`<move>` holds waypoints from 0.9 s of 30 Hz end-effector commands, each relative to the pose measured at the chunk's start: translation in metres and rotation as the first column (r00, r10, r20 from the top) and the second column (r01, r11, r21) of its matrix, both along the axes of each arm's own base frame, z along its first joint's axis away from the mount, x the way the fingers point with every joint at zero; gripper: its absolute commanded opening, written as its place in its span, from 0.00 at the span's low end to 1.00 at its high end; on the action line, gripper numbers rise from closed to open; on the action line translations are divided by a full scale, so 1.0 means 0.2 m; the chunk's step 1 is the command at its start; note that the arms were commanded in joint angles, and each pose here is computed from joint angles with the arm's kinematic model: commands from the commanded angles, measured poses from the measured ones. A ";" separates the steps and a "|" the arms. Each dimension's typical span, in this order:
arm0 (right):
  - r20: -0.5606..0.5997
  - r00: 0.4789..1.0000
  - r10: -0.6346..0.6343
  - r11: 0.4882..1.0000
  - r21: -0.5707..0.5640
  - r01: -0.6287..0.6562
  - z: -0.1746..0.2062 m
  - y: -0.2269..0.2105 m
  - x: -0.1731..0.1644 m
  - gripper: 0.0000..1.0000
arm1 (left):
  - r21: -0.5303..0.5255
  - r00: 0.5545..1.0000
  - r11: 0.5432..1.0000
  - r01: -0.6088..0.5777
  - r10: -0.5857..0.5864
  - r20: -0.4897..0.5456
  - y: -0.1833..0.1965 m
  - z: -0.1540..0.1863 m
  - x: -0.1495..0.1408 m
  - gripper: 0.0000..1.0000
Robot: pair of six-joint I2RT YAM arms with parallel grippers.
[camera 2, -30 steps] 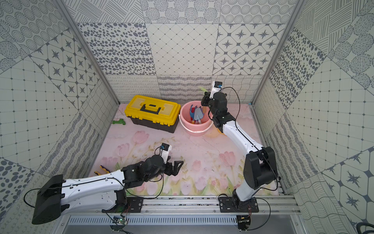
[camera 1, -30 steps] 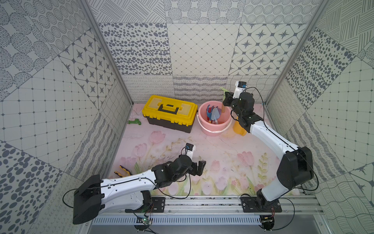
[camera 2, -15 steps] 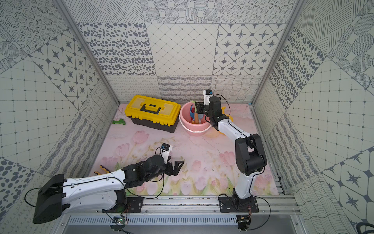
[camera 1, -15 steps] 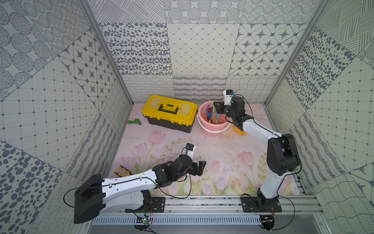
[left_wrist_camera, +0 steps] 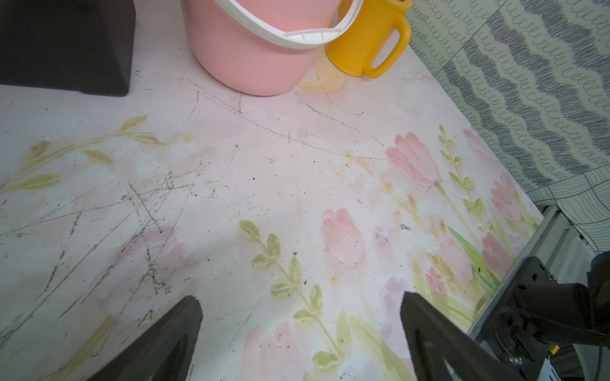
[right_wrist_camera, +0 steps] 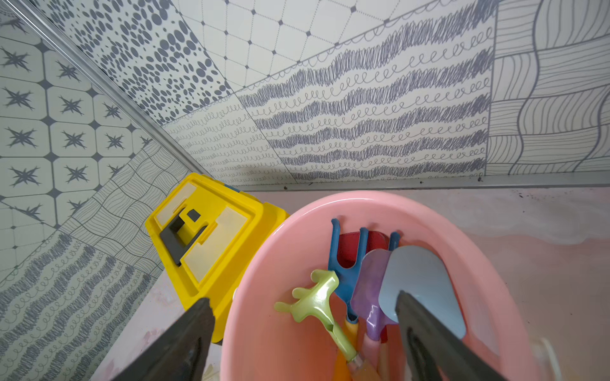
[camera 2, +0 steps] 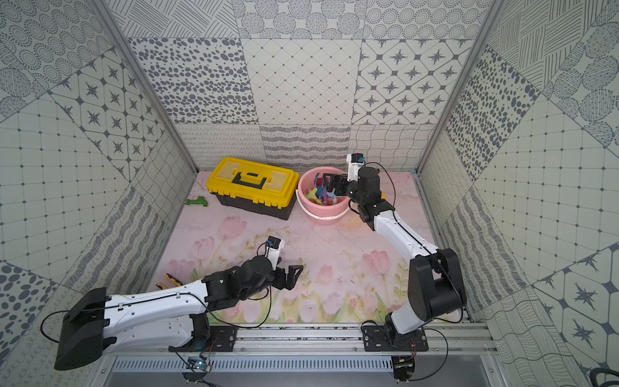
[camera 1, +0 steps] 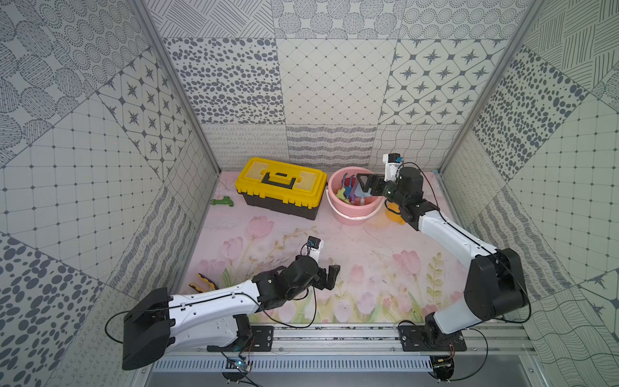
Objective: Organize the gardening tools
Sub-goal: Place the gardening tool in the container, then reset both arms
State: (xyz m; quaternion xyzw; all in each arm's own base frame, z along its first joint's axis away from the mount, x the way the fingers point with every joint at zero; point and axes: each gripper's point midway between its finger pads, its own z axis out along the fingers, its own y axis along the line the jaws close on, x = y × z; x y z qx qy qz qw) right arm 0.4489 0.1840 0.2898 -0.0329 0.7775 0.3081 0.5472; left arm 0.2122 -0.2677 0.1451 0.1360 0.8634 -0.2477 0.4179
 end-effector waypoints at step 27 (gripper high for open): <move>0.190 0.826 -0.530 0.670 -0.503 0.546 -0.69 -0.85 -0.30 0.97 | 0.361 0.677 0.573 -0.736 0.603 0.422 0.93 0.22 0.65 0.99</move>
